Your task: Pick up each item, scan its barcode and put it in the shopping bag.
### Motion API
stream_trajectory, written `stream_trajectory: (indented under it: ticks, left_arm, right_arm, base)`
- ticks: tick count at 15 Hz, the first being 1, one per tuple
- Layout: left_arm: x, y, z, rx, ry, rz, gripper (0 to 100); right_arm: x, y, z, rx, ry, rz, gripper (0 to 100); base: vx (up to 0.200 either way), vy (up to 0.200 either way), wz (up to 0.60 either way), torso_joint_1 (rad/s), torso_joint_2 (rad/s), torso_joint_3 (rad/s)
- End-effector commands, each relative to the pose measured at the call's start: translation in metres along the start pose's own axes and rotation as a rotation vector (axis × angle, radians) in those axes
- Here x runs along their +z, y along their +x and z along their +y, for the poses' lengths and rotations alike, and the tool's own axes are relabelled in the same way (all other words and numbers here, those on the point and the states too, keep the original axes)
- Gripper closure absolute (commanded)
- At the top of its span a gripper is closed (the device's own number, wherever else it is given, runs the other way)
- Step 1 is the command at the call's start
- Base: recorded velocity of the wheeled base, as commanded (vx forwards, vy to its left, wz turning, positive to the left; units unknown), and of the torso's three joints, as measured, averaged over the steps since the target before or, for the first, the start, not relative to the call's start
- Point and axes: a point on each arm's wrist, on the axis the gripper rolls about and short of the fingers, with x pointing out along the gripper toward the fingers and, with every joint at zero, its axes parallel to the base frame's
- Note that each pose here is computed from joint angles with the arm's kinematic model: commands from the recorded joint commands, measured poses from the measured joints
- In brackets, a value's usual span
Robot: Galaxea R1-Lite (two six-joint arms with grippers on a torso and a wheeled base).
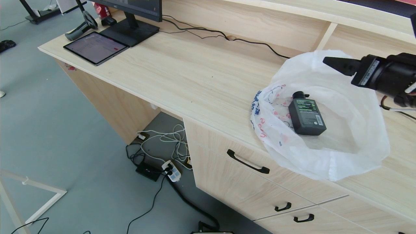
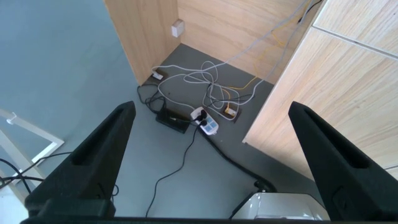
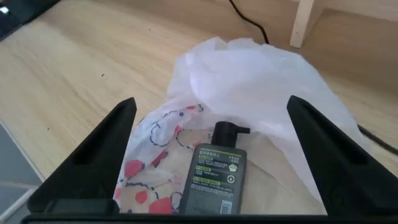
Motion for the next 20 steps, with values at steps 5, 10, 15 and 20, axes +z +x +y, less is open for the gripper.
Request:
stream_trajectory:
  ticks: [5, 10, 15, 20]
  left_arm:
    - [0.0, 0.0, 0.0, -0.001, 0.0, -0.001, 0]
    - [0.0, 0.0, 0.0, 0.0, 0.001, -0.001, 0]
    - [0.0, 0.0, 0.0, 0.0, 0.001, -0.001, 0]
    - [0.0, 0.0, 0.0, 0.0, 0.003, -0.001, 0]
  right_arm:
    - [-0.013, -0.105, 0.006, 0.083, -0.203, -0.062, 0]
    - [-0.034, -0.126, 0.004, 0.108, -0.197, -0.026, 0]
    - [-0.035, -0.125, 0.005, 0.154, -0.139, -0.017, 0]
    - [-0.033, -0.127, 0.004, 0.151, -0.139, -0.027, 0]
  base:
    - [0.0, 0.0, 0.0, 0.0, 0.0, 0.0]
    - [0.0, 0.0, 0.0, 0.0, 0.0, 0.0]
    - [0.0, 0.0, -0.36, 0.0, 0.0, 0.002]
    - [0.0, 0.0, -0.6, 0.0, 0.0, 0.002]
